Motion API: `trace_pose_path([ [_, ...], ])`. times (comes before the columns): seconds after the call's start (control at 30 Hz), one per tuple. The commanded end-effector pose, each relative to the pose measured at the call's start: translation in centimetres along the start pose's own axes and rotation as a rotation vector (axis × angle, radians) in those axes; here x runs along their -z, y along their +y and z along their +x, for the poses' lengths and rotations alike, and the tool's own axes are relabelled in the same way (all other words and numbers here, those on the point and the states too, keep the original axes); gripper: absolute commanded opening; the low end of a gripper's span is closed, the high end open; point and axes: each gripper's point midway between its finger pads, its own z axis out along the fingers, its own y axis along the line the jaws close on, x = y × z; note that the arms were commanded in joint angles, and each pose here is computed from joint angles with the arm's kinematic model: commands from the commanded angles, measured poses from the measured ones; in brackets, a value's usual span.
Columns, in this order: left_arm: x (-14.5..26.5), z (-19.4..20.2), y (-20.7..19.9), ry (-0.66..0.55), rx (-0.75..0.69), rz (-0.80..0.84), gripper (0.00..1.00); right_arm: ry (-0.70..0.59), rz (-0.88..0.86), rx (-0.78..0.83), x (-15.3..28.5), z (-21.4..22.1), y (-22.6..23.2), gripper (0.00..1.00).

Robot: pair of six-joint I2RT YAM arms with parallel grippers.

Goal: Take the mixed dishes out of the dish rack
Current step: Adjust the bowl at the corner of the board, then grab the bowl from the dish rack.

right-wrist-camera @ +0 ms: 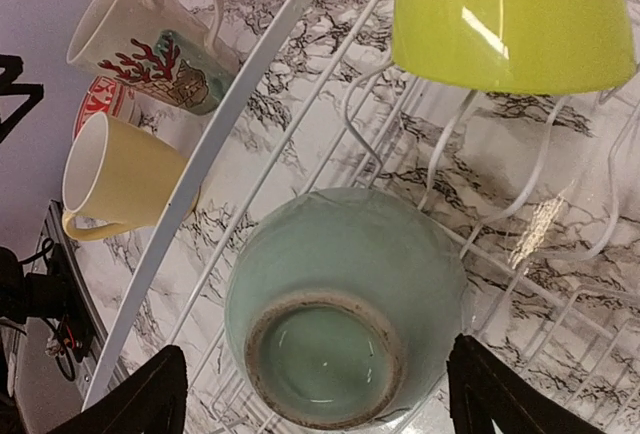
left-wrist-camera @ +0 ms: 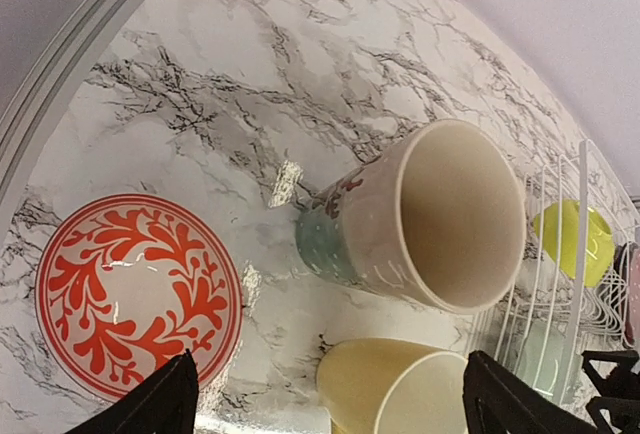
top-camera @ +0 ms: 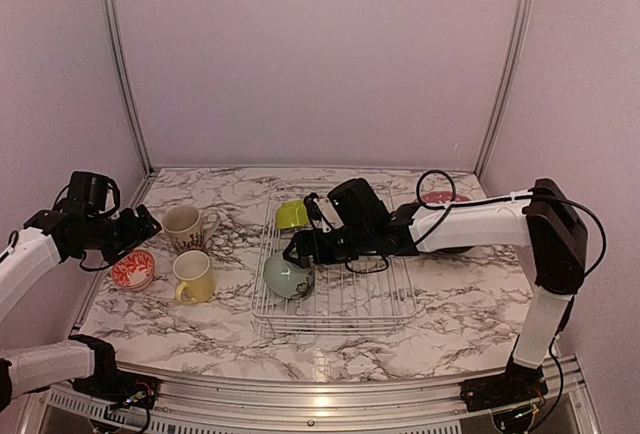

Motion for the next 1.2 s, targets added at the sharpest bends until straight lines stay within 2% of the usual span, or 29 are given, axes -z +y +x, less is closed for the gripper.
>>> trace_pose_path([
  [0.0, 2.3, -0.6, -3.2, -0.067, -0.035, 0.202, 0.95, 0.03, 0.047, 0.033, -1.0, -0.4, -0.1, 0.87],
  [0.13, 4.6, -0.8, -6.5, -0.123, -0.069, 0.391, 0.98, 0.047, 0.129, 0.061, -1.3, -0.2, -0.9, 0.84],
  [0.27, 5.1, 0.0, -8.5, -0.107, -0.098, 0.49, 0.99, 0.054, 0.17, 0.097, -1.4, -0.3, -0.7, 0.81],
  [0.63, 4.4, 2.3, -12.2, -0.051, -0.125, 0.59, 0.99, 0.085, 0.143, 0.091, -2.6, 0.7, -0.2, 0.71],
  [0.9, 4.0, 3.4, -13.4, -0.019, -0.144, 0.597, 0.99, 0.056, 0.157, 0.09, -1.7, 0.3, -0.4, 0.56],
  [1.17, 4.2, 3.9, -14.7, -0.006, -0.158, 0.615, 0.99, -0.017, 0.112, 0.067, 0.1, -0.5, 0.4, 0.45],
])
